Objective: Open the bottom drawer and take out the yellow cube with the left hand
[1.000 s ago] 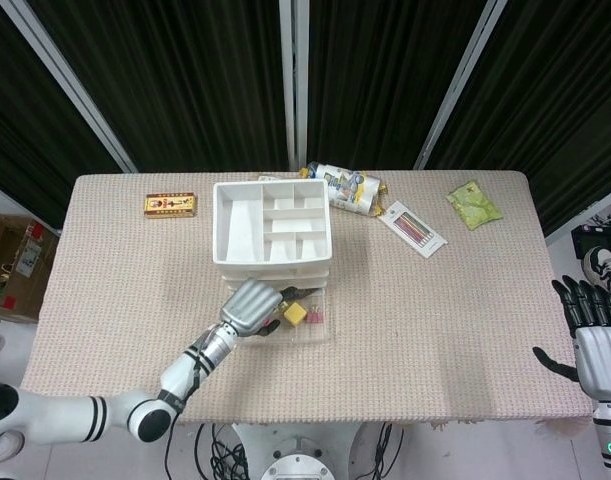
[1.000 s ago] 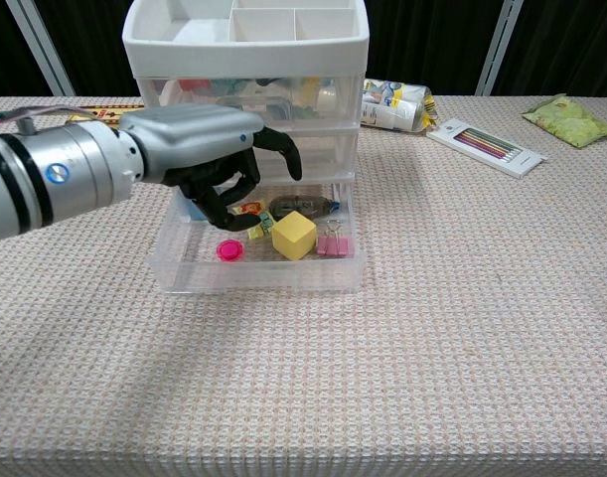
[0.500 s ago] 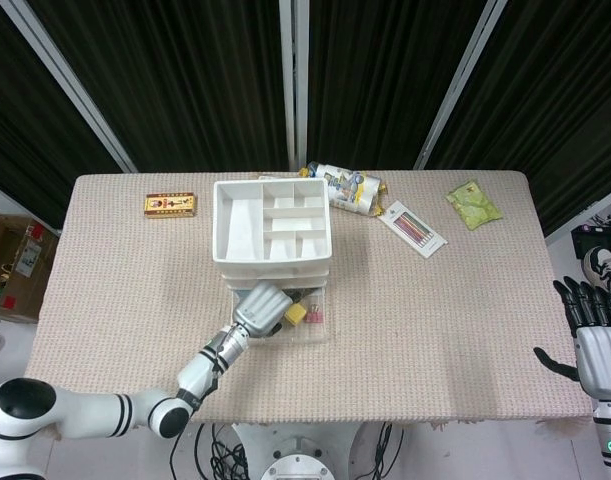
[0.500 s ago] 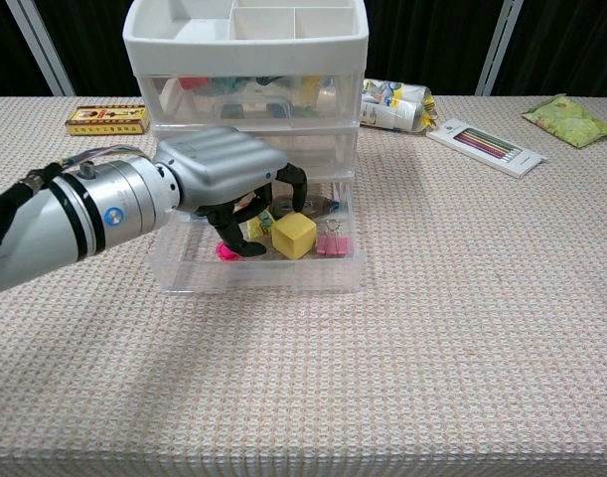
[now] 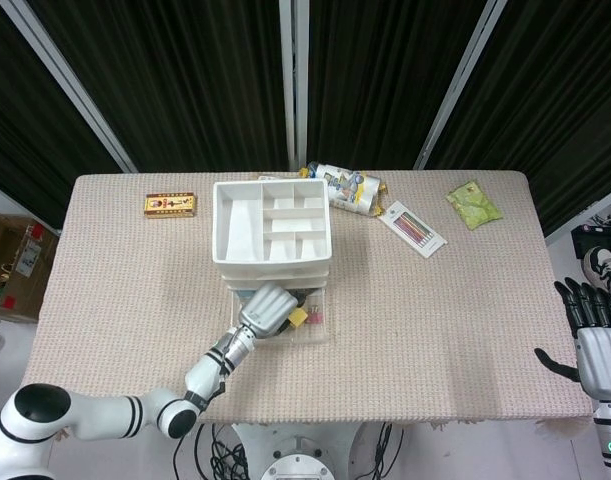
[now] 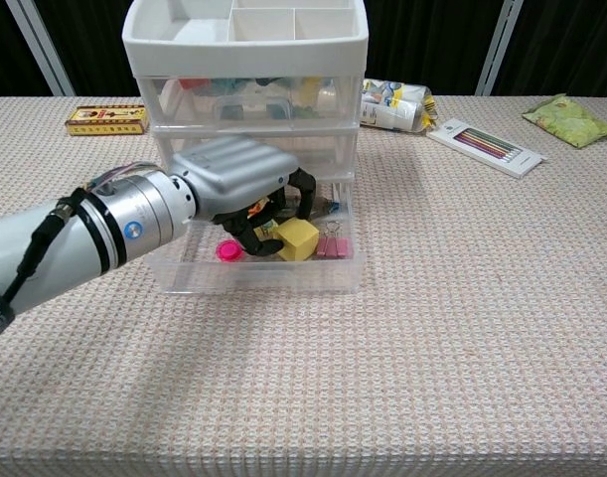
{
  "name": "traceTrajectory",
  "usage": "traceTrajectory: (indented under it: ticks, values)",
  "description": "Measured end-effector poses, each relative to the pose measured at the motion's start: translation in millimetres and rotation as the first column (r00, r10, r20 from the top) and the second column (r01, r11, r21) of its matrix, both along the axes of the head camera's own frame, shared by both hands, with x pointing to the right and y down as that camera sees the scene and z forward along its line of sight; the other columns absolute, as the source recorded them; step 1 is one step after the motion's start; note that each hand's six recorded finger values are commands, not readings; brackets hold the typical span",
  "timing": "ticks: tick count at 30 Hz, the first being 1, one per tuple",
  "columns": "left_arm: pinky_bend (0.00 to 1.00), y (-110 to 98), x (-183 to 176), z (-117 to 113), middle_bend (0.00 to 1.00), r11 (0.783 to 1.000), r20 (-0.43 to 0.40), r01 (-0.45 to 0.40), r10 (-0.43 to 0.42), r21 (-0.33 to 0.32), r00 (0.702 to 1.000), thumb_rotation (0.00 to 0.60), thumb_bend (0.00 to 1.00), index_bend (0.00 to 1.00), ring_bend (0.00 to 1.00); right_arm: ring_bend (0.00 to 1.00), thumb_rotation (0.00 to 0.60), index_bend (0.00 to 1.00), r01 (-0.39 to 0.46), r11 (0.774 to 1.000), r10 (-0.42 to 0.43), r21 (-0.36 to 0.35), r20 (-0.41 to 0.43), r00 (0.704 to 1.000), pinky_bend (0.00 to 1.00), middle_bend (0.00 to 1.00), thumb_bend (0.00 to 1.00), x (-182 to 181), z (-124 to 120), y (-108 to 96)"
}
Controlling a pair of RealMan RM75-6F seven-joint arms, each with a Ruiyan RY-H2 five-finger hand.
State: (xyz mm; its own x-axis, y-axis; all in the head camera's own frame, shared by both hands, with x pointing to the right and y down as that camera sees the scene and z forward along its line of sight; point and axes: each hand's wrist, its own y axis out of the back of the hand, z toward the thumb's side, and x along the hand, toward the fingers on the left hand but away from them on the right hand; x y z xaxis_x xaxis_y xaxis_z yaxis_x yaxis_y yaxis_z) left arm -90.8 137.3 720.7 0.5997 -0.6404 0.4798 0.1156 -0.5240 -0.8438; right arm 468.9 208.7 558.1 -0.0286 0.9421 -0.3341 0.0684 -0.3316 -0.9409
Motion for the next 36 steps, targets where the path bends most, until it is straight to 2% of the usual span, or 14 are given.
traceTrajectory:
  ticks: [5, 9, 13, 15, 20, 24, 28, 30, 33, 34, 36]
  values:
    - [1.00, -1.9, -8.8, -19.3, 0.81, 0.999, -0.064, 0.044, -0.043, 0.017, 0.997, 0.600, 0.34, 0.55, 0.88, 0.00, 0.600, 0.00, 0.006, 1.000, -0.006, 0.002, 0.003, 1.000, 0.00, 0.05, 0.06, -1.2, -0.2, -1.6]
    - [1.00, -3.9, -27.4, -45.8, 0.80, 0.995, -0.117, 0.088, -0.081, 0.053, 0.990, 0.600, 0.34, 0.55, 0.88, 0.00, 0.600, 0.00, 0.015, 1.000, -0.015, 0.006, 0.006, 1.000, 0.00, 0.05, 0.06, -3.2, -0.9, -3.2]
    - [1.00, -2.4, -69.4, -69.3, 0.80, 0.983, -0.122, 0.158, -0.147, 0.092, 0.982, 0.600, 0.34, 0.55, 0.88, 0.00, 0.600, 0.00, 0.025, 1.000, -0.025, 0.006, 0.011, 1.000, 0.00, 0.05, 0.06, -5.4, -0.7, -4.2]
    - [1.00, 2.4, -89.6, -71.9, 0.80, 0.977, -0.101, 0.189, -0.180, 0.095, 0.979, 0.600, 0.35, 0.55, 0.88, 0.00, 0.600, 0.00, 0.029, 1.000, -0.029, 0.006, 0.013, 0.999, 0.00, 0.05, 0.06, -6.5, -0.4, -3.9]
    - [1.00, 17.4, -129.8, -56.7, 0.79, 0.964, -0.009, 0.258, -0.258, 0.065, 0.966, 0.600, 0.35, 0.54, 0.87, 0.00, 0.600, 0.00, 0.035, 0.999, -0.035, 0.005, 0.019, 0.999, 0.00, 0.05, 0.06, -9.0, 1.0, -2.9]
    - [1.00, 15.1, -153.4, -38.9, 0.79, 0.950, 0.064, 0.303, -0.308, 0.081, 0.949, 0.600, 0.35, 0.52, 0.87, 0.00, 0.600, 0.00, 0.041, 0.999, -0.041, 0.010, 0.019, 0.999, 0.00, 0.05, 0.06, -11.1, -0.5, -2.2]
    - [1.00, 8.8, -174.9, -22.3, 0.78, 0.926, 0.118, 0.366, -0.375, 0.095, 0.919, 0.600, 0.35, 0.50, 0.87, 0.00, 0.600, 0.00, 0.037, 0.999, -0.038, 0.016, 0.013, 0.999, 0.00, 0.05, 0.06, -10.6, -4.2, -0.7]
    - [1.00, 8.2, -179.6, -17.6, 0.75, 0.918, 0.131, 0.386, -0.395, 0.089, 0.909, 0.600, 0.35, 0.46, 0.85, 0.00, 0.600, 0.00, 0.034, 0.999, -0.034, 0.016, 0.011, 0.999, 0.00, 0.05, 0.06, -10.0, -4.8, 0.2]
    - [0.99, 11.2, -182.1, -13.1, 0.64, 0.916, 0.155, 0.397, -0.402, 0.064, 0.903, 0.600, 0.28, 0.28, 0.72, 0.00, 0.600, 0.00, 0.032, 0.999, -0.032, 0.014, 0.012, 0.999, 0.00, 0.05, 0.06, -10.3, -4.3, 0.9]
    - [0.97, 12.6, -182.3, -12.7, 0.58, 0.914, 0.163, 0.401, -0.404, 0.056, 0.900, 0.600, 0.24, 0.23, 0.65, 0.00, 0.600, 0.00, 0.032, 0.999, -0.032, 0.013, 0.012, 0.999, 0.00, 0.05, 0.06, -10.5, -4.1, 0.9]
    - [0.84, 13.6, -183.7, -13.6, 0.47, 0.911, 0.170, 0.408, -0.412, 0.057, 0.895, 0.600, 0.21, 0.17, 0.52, 0.00, 0.600, 0.00, 0.034, 0.999, -0.034, 0.012, 0.012, 0.999, 0.00, 0.05, 0.06, -11.0, -3.7, 0.7]
